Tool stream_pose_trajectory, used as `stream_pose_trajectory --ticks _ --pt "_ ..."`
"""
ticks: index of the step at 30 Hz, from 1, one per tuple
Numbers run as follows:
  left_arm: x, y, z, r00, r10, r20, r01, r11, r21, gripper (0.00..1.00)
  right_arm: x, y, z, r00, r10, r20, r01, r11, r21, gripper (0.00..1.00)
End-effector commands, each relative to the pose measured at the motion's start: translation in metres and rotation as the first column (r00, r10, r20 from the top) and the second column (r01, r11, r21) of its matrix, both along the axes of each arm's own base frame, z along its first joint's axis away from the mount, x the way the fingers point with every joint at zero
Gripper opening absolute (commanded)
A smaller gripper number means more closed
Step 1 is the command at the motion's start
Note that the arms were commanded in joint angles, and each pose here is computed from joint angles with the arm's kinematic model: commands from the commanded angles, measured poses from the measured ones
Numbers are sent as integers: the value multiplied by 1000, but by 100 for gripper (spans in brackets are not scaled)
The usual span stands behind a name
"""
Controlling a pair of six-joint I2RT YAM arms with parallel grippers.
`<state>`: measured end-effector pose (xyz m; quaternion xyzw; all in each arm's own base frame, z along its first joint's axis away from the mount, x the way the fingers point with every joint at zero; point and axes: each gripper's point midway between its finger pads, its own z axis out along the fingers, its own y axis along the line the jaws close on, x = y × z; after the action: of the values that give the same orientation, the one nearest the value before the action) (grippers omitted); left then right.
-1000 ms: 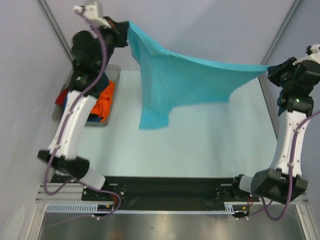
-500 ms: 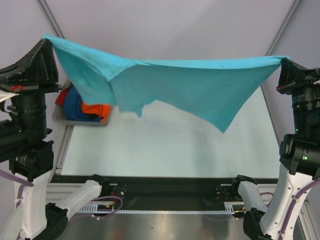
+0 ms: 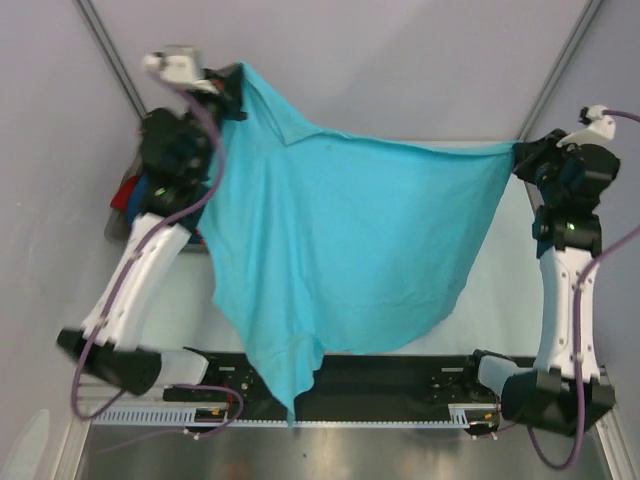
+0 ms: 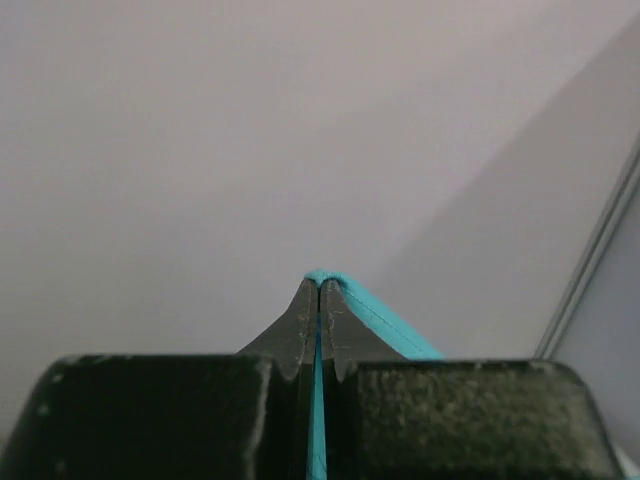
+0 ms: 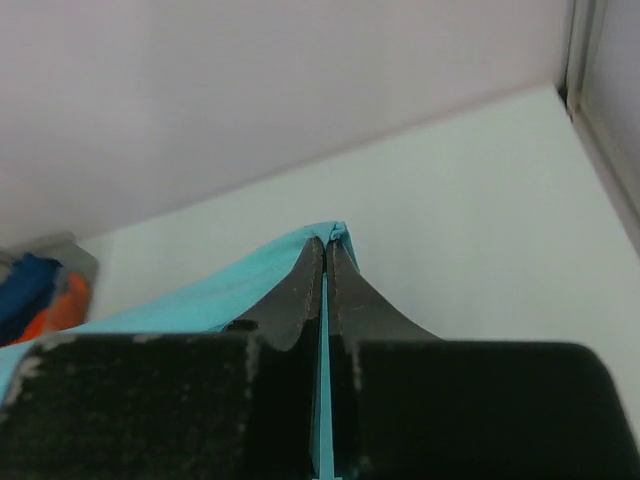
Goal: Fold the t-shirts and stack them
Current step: Flatten the tshirt out
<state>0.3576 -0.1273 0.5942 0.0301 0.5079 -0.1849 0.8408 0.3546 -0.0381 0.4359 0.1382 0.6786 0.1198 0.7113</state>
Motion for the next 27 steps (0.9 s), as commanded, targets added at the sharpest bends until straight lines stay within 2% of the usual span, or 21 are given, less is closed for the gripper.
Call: stream_pose_trajectory --ticks 1,3,4,5,7,8,10,11,12,14,15,18,19,27 --pt "93 -24 -119 971 85 -225 -52 987 149 0 44 -20 -66 992 -35 -124 36 999 -1 0" --pt "126 -31 -171 943 108 -315 -51 982 184 0 61 -27 -107 980 -41 -193 42 999 1 0" --pt "152 -38 -221 916 117 -384 -41 979 201 0 75 -31 -135 969 -39 -245 44 999 15 0" --pt "167 -42 -250 898 121 -422 -37 978 203 0 83 -34 -160 957 -40 -289 49 999 22 0" --pt "194 -44 -289 872 128 -473 -41 981 190 0 99 -42 -185 942 -44 -333 57 998 29 0" --pt "216 -47 -347 821 145 -552 -30 977 211 0 118 -46 -211 930 -34 -365 53 998 42 0" --pt "243 -44 -372 791 144 -595 -44 983 179 0 138 -50 -233 915 -19 -404 44 998 52 0" --pt "255 -46 -410 754 142 -641 -26 982 187 0 148 -52 -264 886 -11 -464 48 997 67 0" --pt "268 -48 -407 761 132 -636 -28 985 171 0 162 -55 -262 886 -7 -464 42 997 66 0" --pt "279 -52 -441 717 126 -685 -13 986 167 0 184 -57 -281 873 5 -489 35 997 73 0" --pt "287 -55 -432 731 116 -672 -11 987 158 1 189 -59 -286 870 7 -494 33 997 72 0" --pt "295 -61 -453 703 104 -703 -4 990 143 0 197 -61 -321 823 11 -568 39 996 75 0" --pt "299 -62 -452 702 100 -705 -9 991 132 0 205 -63 -316 829 11 -560 35 997 71 0" --pt "292 -74 -454 661 27 -750 31 998 63 0 212 -67 -333 781 27 -624 62 991 120 0"
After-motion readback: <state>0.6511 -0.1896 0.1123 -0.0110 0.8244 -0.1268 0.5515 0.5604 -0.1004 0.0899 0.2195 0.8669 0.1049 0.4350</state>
